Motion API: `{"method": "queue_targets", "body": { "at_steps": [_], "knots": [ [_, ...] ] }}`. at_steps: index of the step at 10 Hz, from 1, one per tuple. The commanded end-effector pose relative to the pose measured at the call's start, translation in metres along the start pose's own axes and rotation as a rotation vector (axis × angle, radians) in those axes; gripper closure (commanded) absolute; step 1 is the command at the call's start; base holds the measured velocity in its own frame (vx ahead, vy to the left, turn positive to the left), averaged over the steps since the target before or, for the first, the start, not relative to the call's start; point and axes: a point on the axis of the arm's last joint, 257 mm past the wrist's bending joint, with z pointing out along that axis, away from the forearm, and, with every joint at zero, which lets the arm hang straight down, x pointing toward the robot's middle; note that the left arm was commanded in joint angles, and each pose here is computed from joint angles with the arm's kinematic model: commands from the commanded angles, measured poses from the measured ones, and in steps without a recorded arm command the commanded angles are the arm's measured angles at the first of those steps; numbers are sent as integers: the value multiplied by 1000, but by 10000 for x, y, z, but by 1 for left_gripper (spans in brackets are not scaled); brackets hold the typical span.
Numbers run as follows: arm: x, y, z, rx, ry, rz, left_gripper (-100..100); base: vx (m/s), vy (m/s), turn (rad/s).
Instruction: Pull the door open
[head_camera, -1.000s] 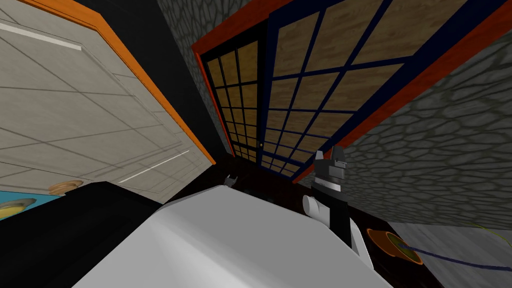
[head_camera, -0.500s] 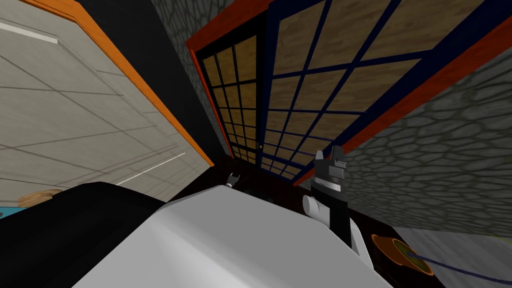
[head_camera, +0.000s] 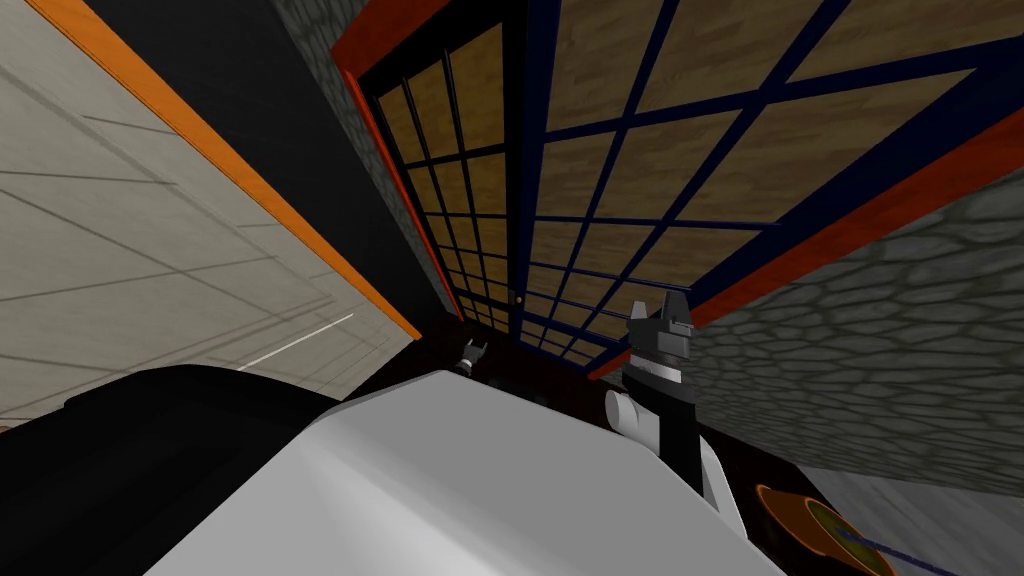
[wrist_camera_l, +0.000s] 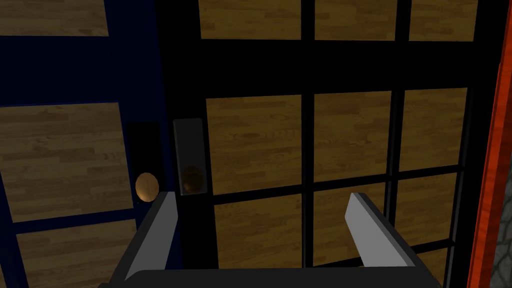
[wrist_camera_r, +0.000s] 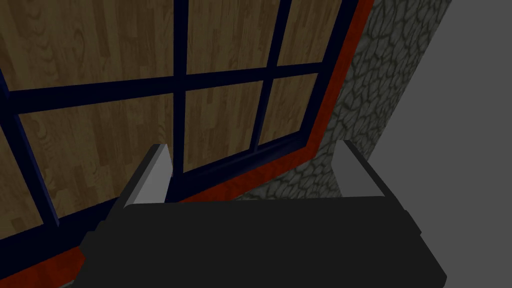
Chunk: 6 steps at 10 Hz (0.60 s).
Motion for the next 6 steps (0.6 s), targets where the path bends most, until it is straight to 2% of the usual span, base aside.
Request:
{"method": "queue_targets", "body": {
  "at_steps": [1,2,3,4,6],
  "knots": [
    [-19,-23,3,1,-2,-2,-100,42,14,6],
    [-207,-182,151,21,-43,-11,-100,139,31,-44],
    [-207,-182,151,21,-43,-11,-100,160,20,-36],
    [-329,-273,238,32,-69,-17,-100,163,4,-35],
    [-495,-396,347,47,-103,-24,-100,175,17,-39]
  ]
}}
